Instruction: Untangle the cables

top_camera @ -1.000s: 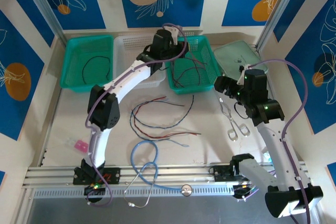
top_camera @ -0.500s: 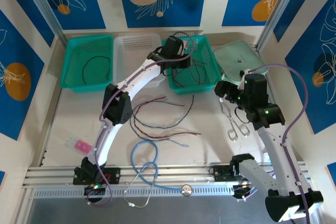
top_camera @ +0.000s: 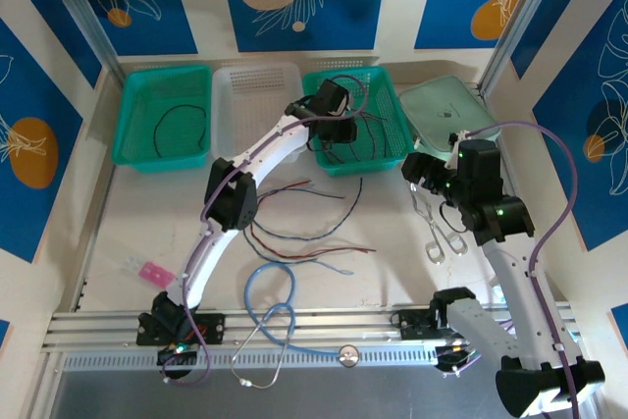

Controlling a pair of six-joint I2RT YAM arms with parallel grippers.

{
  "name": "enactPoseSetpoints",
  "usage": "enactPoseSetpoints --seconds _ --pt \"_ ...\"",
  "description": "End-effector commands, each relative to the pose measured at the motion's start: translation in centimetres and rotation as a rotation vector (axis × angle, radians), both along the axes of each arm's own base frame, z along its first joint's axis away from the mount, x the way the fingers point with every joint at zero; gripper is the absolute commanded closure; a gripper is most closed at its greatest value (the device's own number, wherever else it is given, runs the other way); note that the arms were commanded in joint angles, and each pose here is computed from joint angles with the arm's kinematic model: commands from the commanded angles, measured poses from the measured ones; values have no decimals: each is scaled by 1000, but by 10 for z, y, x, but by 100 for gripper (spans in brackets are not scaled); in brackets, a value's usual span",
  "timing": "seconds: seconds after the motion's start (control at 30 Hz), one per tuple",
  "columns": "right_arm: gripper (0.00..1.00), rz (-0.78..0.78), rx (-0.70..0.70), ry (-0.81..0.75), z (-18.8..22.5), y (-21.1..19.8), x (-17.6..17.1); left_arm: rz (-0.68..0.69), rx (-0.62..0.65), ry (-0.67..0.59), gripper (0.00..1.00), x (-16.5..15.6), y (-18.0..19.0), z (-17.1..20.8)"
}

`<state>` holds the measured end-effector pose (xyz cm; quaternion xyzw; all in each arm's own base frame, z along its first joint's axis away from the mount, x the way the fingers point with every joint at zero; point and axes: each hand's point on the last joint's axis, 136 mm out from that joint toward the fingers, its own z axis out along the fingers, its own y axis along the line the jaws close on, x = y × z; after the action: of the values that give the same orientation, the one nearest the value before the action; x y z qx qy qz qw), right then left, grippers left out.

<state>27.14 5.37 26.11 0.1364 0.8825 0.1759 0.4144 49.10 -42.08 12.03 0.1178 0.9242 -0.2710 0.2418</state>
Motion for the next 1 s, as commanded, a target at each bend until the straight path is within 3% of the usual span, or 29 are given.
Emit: enactPoseSetpoints --seconds 0.0,0.23,0.4,0.57,0.7,0.97 --pt "15 -5 13 4 0 -1 -5 -7 -29 -14 68 1 1 21" --pt "15 -12 40 32 -4 1 -11 14 -47 -125 33 4 8 75" --pt "15 -47 55 76 -8 -1 -19 19 -13 -239 21 5 21 115" --pt "15 -47 61 98 -9 2 -31 27 35 -350 18 3 39 157" --pt "15 -63 86 141 -16 6 -42 10 12 -368 18 -13 46 186" --pt "17 -187 176 357 -67 19 -71 -96 1 -351 19 -91 64 214"
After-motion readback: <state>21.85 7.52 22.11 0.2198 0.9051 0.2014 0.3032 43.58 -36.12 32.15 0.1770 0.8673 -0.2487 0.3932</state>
